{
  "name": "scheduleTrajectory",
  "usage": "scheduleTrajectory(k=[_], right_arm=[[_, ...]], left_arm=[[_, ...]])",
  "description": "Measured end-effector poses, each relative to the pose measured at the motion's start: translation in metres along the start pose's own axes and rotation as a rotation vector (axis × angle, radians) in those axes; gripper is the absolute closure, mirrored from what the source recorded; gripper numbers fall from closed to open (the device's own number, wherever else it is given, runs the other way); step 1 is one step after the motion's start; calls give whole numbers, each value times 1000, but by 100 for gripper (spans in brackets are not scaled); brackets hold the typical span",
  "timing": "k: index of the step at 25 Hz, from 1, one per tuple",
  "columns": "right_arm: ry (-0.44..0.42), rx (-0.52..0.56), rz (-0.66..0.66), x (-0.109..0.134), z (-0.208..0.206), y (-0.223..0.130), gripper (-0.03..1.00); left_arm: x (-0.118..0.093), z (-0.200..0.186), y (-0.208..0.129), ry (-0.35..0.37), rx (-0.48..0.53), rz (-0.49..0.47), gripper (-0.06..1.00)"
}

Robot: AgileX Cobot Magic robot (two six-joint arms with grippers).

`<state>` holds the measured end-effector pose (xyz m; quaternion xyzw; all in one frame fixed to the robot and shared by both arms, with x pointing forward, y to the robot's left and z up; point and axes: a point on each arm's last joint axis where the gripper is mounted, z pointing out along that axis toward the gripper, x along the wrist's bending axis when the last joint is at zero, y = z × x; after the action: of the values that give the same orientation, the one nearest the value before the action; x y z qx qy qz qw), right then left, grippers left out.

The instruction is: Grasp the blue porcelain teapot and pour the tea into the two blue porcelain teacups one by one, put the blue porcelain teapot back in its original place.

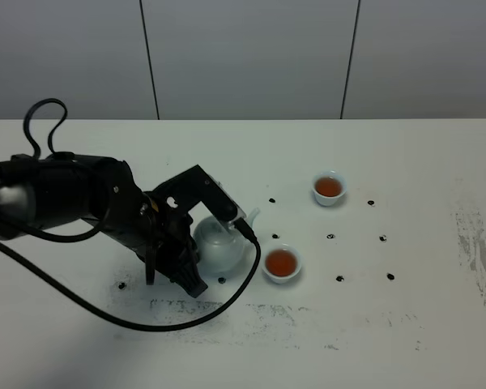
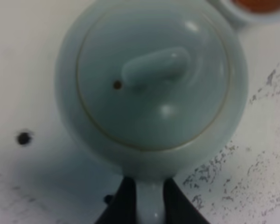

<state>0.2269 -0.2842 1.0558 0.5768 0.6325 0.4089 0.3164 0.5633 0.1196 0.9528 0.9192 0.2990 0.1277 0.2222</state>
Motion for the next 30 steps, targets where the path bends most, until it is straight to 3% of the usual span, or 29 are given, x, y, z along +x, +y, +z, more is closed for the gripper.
scheduleTrajectory(k=[6,15,24,30], right_arm=[[0,0,0,0,0,0,64],[0,0,0,0,0,0,64],[0,0,0,0,0,0,64],[0,0,0,0,0,0,64]], left_arm=[[1,-30,-2,58,4,-62,91],[-11,-45,-56,73,67,-176,91],[7,-52,-87,150,95,-359,91],[10,-49,-89,166,87,-357,91]])
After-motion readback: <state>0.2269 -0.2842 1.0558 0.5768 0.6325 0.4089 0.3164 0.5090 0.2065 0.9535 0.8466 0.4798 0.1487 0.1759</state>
